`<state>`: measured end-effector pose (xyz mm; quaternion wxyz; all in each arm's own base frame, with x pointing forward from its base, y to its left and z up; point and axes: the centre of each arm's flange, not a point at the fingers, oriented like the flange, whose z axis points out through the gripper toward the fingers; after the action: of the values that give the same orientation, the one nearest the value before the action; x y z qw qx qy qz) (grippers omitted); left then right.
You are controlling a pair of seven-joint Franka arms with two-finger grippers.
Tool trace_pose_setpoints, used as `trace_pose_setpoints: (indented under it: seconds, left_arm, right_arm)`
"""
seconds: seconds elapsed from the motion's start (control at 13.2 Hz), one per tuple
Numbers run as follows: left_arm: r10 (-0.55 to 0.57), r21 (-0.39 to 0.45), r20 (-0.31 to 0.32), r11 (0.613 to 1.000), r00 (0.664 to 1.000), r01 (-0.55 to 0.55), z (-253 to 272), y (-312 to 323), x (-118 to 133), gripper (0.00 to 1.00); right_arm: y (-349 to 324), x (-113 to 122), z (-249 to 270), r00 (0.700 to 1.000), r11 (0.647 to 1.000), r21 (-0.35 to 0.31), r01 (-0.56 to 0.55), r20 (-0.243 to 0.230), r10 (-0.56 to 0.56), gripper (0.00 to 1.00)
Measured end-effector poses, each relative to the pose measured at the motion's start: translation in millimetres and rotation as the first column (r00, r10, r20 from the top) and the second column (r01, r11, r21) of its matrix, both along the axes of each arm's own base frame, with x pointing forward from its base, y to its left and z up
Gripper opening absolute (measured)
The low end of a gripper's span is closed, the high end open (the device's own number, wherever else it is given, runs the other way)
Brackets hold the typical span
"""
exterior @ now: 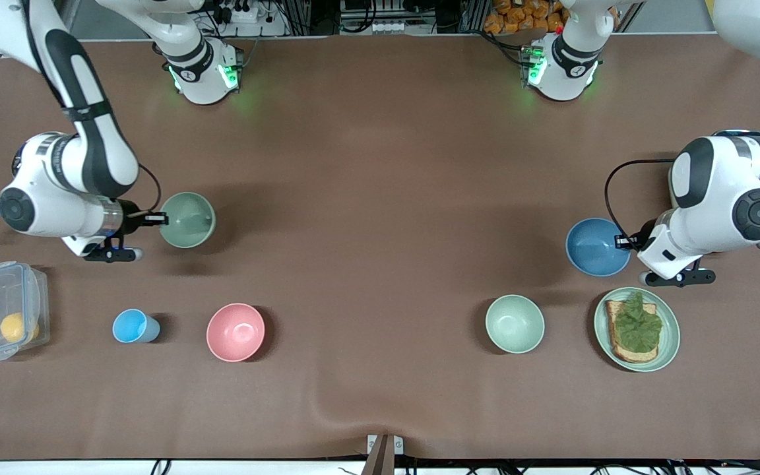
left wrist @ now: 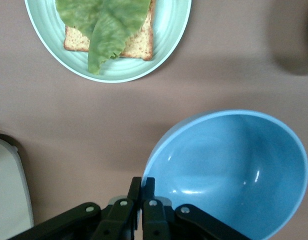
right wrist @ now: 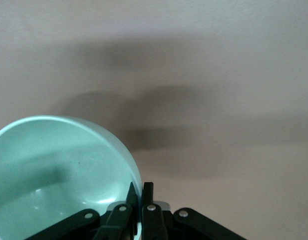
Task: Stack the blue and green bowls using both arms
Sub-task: 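Carry the green bowl with the right gripper toward the table middle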
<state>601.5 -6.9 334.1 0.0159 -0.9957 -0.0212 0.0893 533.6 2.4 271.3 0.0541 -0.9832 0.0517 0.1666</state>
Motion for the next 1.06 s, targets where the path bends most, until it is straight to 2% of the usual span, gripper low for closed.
trace_pose_setpoints:
  seconds: [0.23,0.38,0.53,0.68,0.76,1.06]
  left_arm:
    - [0.026,-0.032,-0.005,0.999,1.0,-0.026,16,-3,-3,0.04]
    - [0.027,-0.032,-0.004,0.999,1.0,-0.027,23,-3,-2,0.04]
    - [0.025,-0.033,-0.002,0.999,1.0,-0.025,27,-4,-1,0.04]
    - [0.015,-0.035,-0.007,0.999,1.0,-0.015,28,-10,-1,0.04]
    - [0.012,-0.035,-0.013,0.999,1.0,-0.013,28,-11,-2,0.04]
    - [0.01,-0.036,-0.018,0.999,1.0,-0.011,29,-13,-2,0.04]
  right_arm:
    - [77,-7,20,0.993,0.994,-0.005,0.112,-0.025,-0.112,0.04]
    - [125,-15,31,0.984,0.984,-0.036,0.177,-0.027,-0.178,0.04]
    - [180,-27,39,0.972,0.969,-0.076,0.233,-0.016,-0.235,0.04]
    - [230,-40,43,0.958,0.953,-0.098,0.287,0.02,-0.286,0.04]
    - [249,-46,44,0.947,0.943,-0.095,0.32,0.035,-0.318,0.04]
    - [328,-72,42,0.896,0.897,-0.015,0.442,0.066,-0.44,0.04]
